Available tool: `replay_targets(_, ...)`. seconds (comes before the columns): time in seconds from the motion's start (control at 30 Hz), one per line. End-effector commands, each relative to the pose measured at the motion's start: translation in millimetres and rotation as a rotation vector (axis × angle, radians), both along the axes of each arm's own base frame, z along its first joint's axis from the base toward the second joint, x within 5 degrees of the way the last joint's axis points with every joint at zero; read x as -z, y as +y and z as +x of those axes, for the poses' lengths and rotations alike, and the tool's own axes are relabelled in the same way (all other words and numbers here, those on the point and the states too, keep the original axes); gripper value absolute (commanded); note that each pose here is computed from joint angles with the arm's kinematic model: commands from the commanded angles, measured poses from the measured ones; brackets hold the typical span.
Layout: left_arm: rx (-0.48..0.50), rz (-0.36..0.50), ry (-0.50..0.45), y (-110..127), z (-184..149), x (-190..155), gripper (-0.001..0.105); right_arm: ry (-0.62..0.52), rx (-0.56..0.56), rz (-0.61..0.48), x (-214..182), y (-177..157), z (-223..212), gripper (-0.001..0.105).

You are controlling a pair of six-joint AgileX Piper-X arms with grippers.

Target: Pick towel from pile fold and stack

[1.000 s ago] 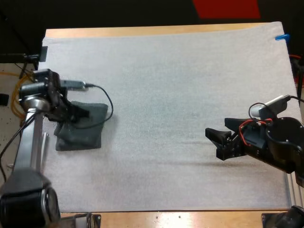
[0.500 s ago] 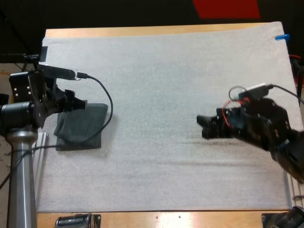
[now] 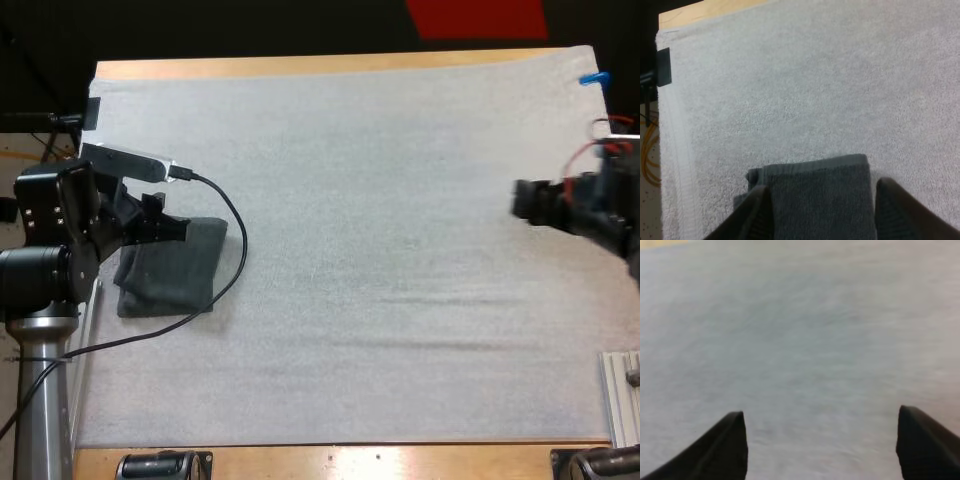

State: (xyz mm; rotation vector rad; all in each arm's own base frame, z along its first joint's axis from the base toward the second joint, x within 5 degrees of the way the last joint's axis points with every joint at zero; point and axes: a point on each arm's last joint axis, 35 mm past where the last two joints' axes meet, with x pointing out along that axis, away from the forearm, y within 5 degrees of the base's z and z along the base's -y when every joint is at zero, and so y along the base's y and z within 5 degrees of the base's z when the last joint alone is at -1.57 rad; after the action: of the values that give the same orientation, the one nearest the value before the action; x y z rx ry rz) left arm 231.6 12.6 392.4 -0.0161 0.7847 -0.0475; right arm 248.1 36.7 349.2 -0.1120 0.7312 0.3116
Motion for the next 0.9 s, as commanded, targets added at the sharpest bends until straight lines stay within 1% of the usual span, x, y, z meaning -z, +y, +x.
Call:
replay_targets(0.0, 0.000, -0.010, -0.017, -1, -3, -5, 0.044, -0.006, 0.004, -0.020, -5, -10, -6, 0.062)
replay_targets(0.07, 0.000, -0.010, -0.019, -2, -5, -6, 0.044, 0.011, 0.041, -0.062, -8, -27, -17, 0.062)
replay_targets(0.1, 0.000, -0.009, -0.020, -2, -6, -6, 0.044, 0.010, 0.047, -0.075, -10, -31, -21, 0.062)
replay_targets(0.17, 0.000, -0.008, -0.038, -2, -10, -10, 0.044, 0.006, 0.077, -0.140, -17, -42, -37, 0.062)
replay_targets(0.2, 0.000, -0.008, -0.044, -2, -12, -11, 0.044, -0.003, 0.090, -0.157, -20, -44, -43, 0.062)
replay_targets(0.27, 0.002, -0.005, -0.067, -2, -19, -16, 0.044, -0.035, 0.120, -0.241, -30, -46, -60, 0.062)
replay_targets(0.37, 0.018, 0.015, -0.090, -3, -32, -22, 0.044, -0.068, 0.106, -0.298, -39, -45, -83, 0.062)
replay_targets(0.47, 0.023, 0.023, -0.122, -4, -47, -27, 0.044, -0.105, 0.091, -0.304, -47, -42, -104, 0.062)
replay_targets(0.63, 0.026, 0.031, -0.182, -6, -78, -25, 0.044, -0.184, 0.073, -0.302, -58, -37, -134, 0.062)
replay_targets(0.8, 0.028, 0.037, -0.266, -9, -117, -17, 0.044, -0.253, 0.087, -0.293, -63, -37, -161, 0.062)
replay_targets(0.87, 0.052, 0.036, -0.306, -13, -134, -13, 0.044, -0.285, 0.105, -0.274, -61, -37, -175, 0.062)
